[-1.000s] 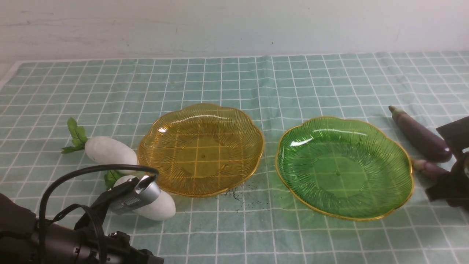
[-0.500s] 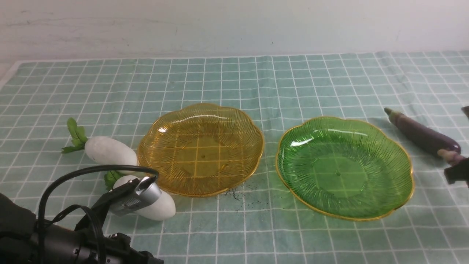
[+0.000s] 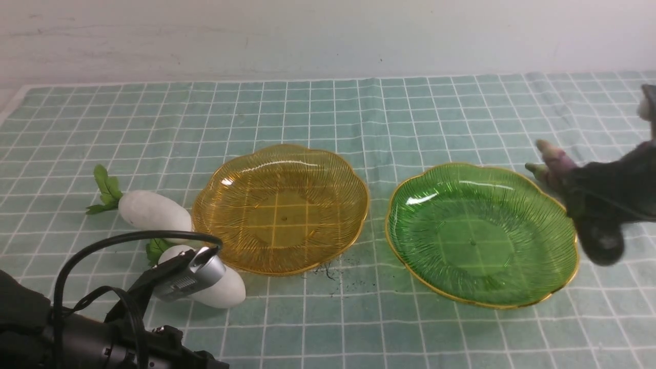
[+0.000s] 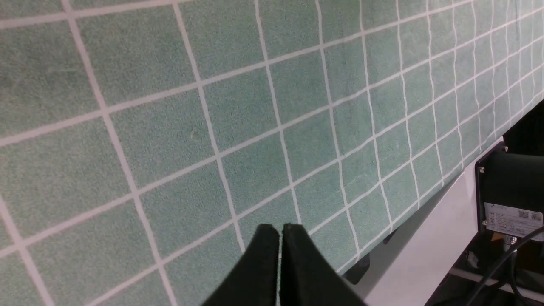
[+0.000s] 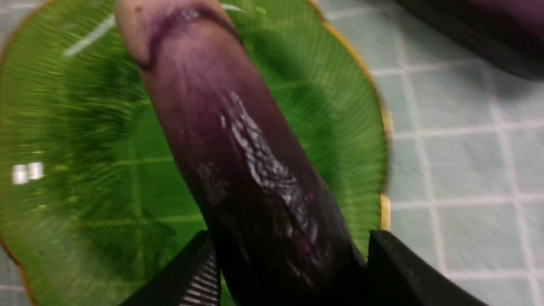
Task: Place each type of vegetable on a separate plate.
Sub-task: Use the right arm to grab an eggplant and put it into the right plate
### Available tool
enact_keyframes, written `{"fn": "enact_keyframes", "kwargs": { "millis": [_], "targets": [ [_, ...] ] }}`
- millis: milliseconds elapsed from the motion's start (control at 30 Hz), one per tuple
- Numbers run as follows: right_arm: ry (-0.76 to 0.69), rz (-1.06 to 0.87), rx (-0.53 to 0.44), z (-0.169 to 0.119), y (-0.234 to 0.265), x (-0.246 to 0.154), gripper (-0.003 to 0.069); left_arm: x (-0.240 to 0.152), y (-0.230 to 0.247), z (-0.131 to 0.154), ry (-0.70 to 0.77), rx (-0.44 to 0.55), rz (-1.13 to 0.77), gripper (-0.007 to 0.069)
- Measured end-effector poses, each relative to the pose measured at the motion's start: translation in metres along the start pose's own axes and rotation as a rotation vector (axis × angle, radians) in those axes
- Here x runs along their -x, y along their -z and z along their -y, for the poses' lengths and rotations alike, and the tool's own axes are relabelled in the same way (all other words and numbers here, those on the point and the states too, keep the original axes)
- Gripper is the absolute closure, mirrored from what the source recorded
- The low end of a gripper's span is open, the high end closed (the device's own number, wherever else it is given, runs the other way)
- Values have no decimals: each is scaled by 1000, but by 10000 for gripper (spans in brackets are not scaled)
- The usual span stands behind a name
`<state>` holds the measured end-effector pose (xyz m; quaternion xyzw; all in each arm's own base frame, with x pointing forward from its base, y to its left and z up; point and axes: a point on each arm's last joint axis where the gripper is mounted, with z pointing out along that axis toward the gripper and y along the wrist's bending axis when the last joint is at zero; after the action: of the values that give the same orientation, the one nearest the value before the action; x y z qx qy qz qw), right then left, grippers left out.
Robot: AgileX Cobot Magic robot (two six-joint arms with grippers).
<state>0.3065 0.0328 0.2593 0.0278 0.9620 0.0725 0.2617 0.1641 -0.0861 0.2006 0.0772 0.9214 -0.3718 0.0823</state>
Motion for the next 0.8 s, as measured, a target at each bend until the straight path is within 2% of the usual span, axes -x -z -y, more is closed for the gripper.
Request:
{"fn": "enact_keyframes", "kwargs": {
  "millis": [200,467,567,600,667,700,733,800],
  "targets": [
    [219,53,80,-35,-36,1,253,0,0,0,0,0,0,632],
    [260,17,88,-46,-68,-6,248,0,0,0,0,4,5,632],
    [256,11,89,-45,-69,-6,162,0,0,0,0,4,5,632],
    [255,11,89,-45,-69,-6,162,0,0,0,0,4,5,632],
    [256,8,89,-45,-69,-6,97,0,0,0,0,4,5,632],
    [256,7,89,-45,-69,-6,91,0,0,0,0,4,5,632],
    [255,7,89,-45,-69,-6,52,0,0,0,0,4,5,632],
    [245,8,84,-43,-69,-6,33,0,0,0,0,4,5,632]
  ]
}}
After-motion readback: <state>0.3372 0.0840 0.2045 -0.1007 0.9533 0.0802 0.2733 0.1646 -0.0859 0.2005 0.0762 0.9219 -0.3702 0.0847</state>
